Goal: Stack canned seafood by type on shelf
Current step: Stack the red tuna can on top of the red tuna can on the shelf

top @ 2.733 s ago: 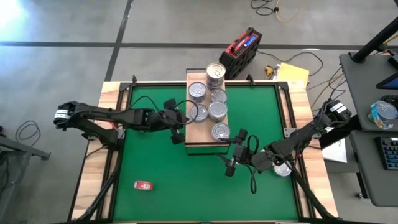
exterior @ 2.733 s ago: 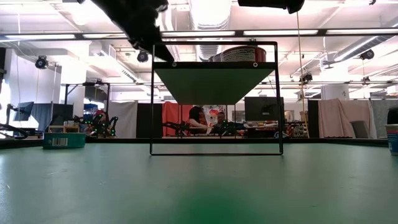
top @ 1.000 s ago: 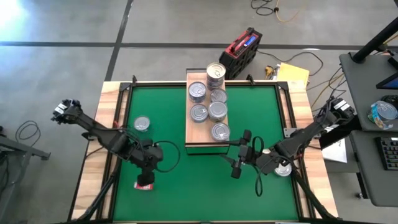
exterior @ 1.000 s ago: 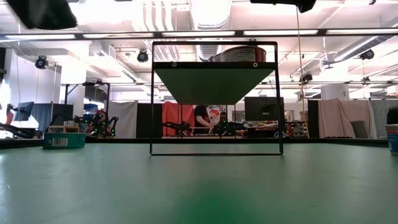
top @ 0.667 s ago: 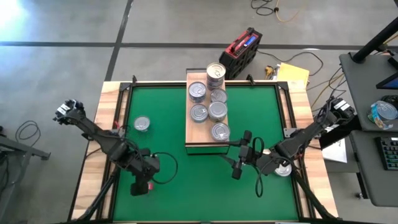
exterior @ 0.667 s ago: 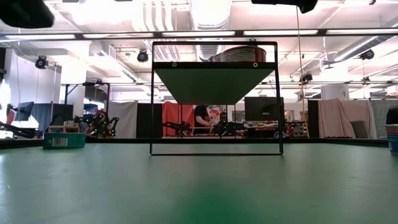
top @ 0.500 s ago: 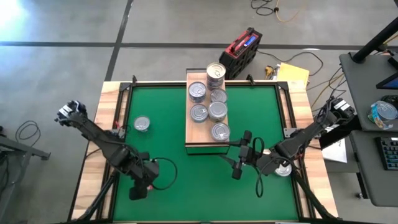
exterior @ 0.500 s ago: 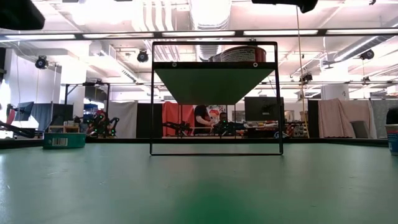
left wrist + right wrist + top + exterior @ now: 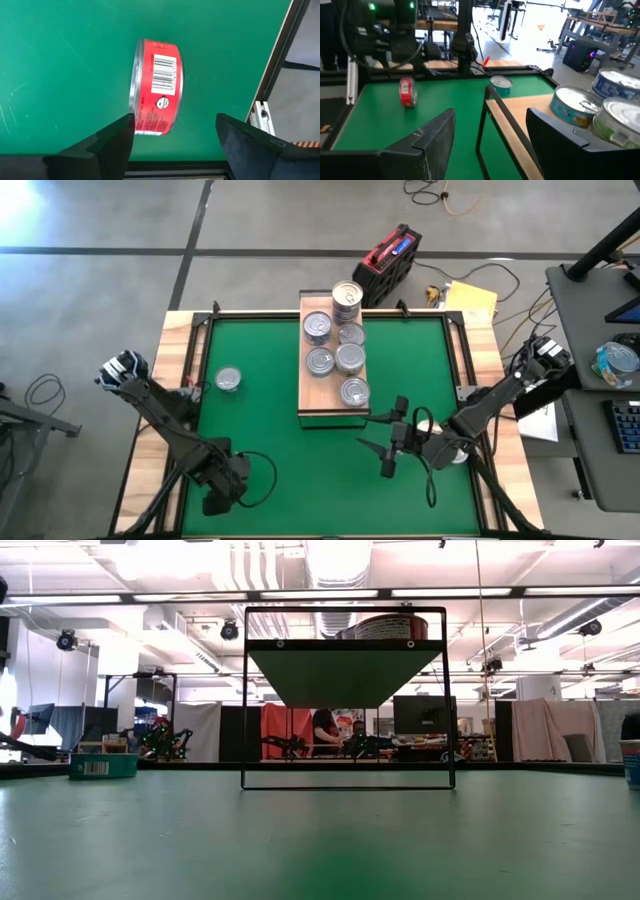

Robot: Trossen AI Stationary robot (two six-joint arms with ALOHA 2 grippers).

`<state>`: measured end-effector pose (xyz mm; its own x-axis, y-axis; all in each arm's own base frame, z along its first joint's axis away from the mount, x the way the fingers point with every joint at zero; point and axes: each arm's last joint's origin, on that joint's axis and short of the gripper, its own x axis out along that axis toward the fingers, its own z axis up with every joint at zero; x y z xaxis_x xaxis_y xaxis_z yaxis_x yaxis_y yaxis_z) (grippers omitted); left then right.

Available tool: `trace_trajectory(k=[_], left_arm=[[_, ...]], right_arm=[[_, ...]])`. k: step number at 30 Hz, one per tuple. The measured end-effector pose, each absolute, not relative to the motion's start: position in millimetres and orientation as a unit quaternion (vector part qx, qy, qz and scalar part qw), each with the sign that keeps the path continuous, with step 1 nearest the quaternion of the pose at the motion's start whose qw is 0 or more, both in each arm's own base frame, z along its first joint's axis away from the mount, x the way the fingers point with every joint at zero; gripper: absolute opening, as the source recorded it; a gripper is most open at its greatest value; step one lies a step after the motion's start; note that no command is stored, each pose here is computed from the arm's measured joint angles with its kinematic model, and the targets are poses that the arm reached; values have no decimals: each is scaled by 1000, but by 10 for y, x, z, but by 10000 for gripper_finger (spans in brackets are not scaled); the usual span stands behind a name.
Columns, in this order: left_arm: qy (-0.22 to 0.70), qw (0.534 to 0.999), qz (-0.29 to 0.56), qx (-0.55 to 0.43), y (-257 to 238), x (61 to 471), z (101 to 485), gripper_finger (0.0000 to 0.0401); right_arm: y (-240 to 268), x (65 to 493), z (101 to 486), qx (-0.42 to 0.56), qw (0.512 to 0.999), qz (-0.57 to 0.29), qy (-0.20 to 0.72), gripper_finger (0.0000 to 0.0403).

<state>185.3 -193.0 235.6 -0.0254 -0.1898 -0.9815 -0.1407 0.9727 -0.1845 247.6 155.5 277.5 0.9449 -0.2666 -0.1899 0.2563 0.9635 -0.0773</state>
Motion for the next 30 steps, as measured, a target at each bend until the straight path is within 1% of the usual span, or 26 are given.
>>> trace_trajectory(k=[9,19,30], left_arm=[[717,690,-16,-99,-1983,1824,2315,265],[718,690,-8,-93,-1969,1818,2311,265],[717,692,-14,-84,-1968,1820,2311,265]], right_arm=[[1567,2483,2831,-27,986,-132,99,247],[1566,2482,2826,-26,986,-132,101,238],[1566,2481,2823,-27,986,-132,103,249]])
